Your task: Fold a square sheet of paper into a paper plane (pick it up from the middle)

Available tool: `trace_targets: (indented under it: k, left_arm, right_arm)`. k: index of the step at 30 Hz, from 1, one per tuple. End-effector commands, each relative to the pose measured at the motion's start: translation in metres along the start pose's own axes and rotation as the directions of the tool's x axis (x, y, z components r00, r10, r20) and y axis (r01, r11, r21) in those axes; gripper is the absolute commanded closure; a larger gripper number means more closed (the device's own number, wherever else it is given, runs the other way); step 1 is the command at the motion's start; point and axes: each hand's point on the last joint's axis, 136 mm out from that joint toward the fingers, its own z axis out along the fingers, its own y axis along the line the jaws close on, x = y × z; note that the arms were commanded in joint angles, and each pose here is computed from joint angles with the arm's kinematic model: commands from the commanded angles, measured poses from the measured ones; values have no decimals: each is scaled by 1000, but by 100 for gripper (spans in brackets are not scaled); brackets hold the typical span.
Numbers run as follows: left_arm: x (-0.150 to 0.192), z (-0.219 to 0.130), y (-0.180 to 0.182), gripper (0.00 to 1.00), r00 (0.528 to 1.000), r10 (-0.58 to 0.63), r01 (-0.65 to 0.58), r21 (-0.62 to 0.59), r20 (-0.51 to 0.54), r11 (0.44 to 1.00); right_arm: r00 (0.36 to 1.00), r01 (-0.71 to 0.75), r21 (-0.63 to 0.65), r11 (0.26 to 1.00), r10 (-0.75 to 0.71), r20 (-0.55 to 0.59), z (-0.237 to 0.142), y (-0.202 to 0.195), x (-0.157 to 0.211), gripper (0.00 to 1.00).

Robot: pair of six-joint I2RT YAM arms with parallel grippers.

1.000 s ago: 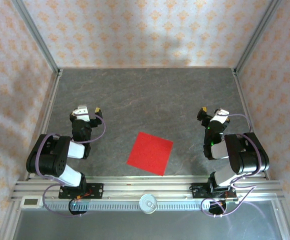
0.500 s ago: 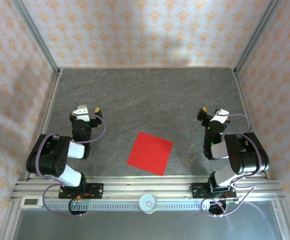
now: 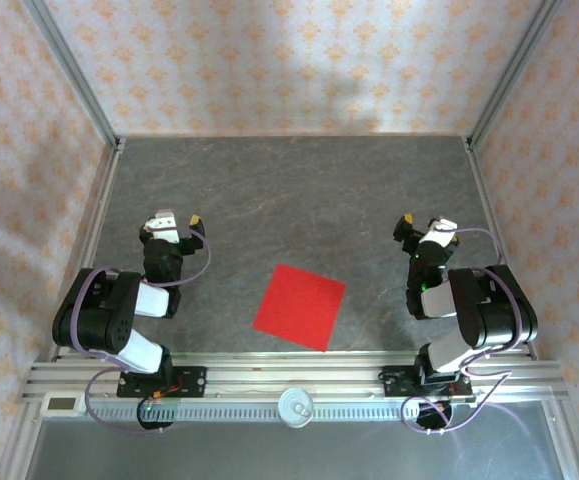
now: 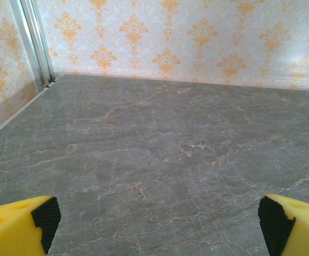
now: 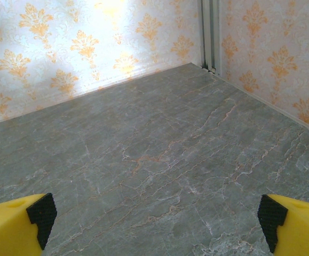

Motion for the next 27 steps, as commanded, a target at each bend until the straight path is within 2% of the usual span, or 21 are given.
trace_targets:
  k: [1, 5, 8, 11, 16, 20, 23, 27]
  left_arm:
    - [-12, -5, -1, 1, 999, 9, -9, 15, 43, 1000]
    - [-25, -17, 6, 1, 996, -16, 18, -16, 87, 1000]
    - [-36, -21, 10, 1, 998, -36, 38, -42, 60, 998]
    - [-44, -29, 13, 1, 996, -66, 68, -52, 54, 996]
    - [-65, -47, 16, 1, 985, -155, 159, -49, 73, 986]
    - [-80, -64, 20, 1, 954, -287, 292, -50, 90, 955]
    - [-92, -77, 16, 1, 933, -351, 353, -9, 77, 936]
    - [-98, -90, 6, 1, 893, -448, 447, 48, 28, 893]
  right_arm:
    - [999, -5, -24, 1000, 7, 44, -1, 5, -15, 0]
    - [998, -15, -21, 1000, 16, 66, -7, 3, -23, 0]
    - [996, -48, 10, 999, 48, 74, -13, -2, -36, 0]
    - [997, -78, 38, 996, 77, 15, -13, -3, -41, 0]
    - [973, -216, 94, 972, 222, -59, -20, -4, -59, 0]
    - [944, -293, -85, 952, 274, -182, -36, 31, -65, 0]
    - [905, -393, -222, 892, 332, -267, -53, 59, -71, 0]
    - [812, -524, -271, 808, 376, -446, -69, 85, -58, 3]
